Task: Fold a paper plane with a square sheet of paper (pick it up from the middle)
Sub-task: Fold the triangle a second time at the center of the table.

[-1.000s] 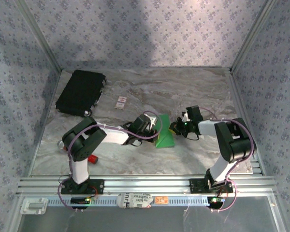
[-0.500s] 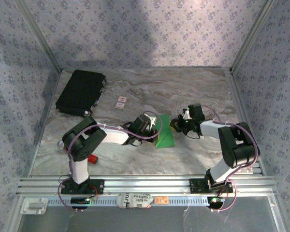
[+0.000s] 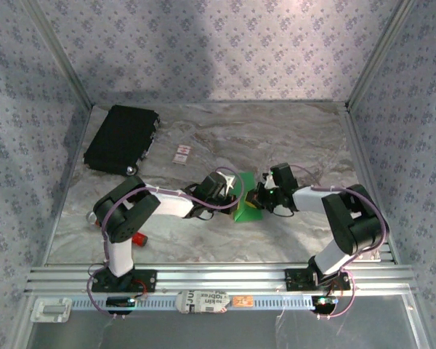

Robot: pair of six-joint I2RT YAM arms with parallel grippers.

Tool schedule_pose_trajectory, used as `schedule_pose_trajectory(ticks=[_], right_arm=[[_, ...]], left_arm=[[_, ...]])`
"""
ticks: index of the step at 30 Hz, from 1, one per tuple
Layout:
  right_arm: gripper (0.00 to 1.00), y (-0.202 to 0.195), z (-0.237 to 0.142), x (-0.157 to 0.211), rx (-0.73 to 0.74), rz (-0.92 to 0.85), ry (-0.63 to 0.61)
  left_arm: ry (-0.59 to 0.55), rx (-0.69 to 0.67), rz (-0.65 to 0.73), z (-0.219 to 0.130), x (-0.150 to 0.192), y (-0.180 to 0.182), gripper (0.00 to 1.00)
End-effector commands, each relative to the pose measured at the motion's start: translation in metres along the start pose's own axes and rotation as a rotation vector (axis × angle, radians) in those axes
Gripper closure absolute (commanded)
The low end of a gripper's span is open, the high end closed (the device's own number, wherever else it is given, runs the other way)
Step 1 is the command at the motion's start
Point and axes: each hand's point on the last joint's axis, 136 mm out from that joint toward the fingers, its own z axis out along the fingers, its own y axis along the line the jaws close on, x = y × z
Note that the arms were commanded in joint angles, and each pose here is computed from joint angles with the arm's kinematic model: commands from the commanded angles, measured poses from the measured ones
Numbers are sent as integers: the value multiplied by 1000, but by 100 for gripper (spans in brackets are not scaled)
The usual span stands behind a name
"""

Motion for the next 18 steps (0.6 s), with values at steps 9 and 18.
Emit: schedule_pose_trajectory(ticks=[9, 18], right_arm=[[100, -32, 4, 11, 75, 55, 9], [100, 10, -7, 6, -33, -17, -8]], left_arm=[[127, -82, -38, 5, 40, 28, 94], [129, -80, -39, 6, 40, 28, 94]])
